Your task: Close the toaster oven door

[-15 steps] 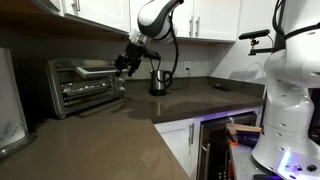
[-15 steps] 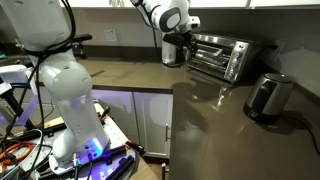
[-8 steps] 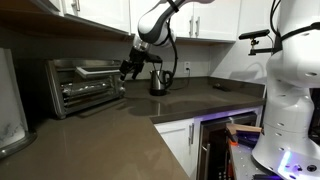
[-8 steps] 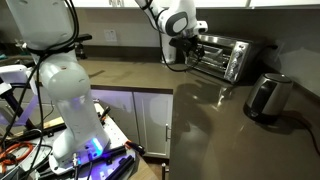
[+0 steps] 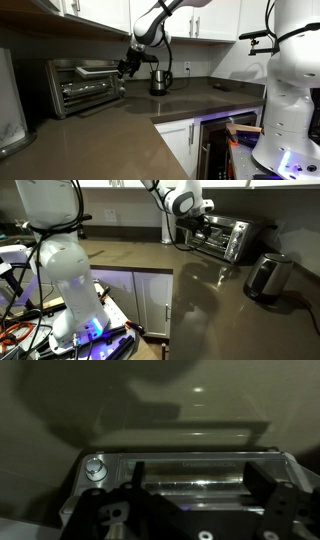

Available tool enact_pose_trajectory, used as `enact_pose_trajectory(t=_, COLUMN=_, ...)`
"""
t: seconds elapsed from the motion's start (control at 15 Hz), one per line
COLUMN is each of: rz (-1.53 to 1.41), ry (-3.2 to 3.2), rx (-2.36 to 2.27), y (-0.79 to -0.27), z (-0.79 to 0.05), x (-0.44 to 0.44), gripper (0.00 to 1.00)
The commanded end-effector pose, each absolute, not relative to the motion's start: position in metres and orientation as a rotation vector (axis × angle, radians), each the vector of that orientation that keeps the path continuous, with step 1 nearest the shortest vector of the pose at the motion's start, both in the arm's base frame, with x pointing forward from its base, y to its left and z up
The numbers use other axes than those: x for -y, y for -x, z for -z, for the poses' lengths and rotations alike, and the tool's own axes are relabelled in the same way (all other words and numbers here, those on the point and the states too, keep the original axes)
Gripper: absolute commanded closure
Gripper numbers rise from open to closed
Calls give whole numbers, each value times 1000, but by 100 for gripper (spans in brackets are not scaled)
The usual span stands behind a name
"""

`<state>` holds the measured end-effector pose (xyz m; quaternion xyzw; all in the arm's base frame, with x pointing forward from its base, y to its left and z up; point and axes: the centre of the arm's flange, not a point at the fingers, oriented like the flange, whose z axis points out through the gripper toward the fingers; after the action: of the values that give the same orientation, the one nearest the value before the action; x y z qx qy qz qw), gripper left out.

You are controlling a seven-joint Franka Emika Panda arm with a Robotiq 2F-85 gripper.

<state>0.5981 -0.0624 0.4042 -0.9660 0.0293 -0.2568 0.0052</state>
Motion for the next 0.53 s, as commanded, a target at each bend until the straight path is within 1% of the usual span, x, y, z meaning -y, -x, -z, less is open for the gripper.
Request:
enact_pose_trajectory(t=0.0, rz=888, ry=3044, rx=-27, y=-612, z=-409, x=66, gripper=0)
enact_pose_trajectory(t=0.47, rz=1070, ry=3057, rx=50, y=-622, z=-420, x=60, gripper=0)
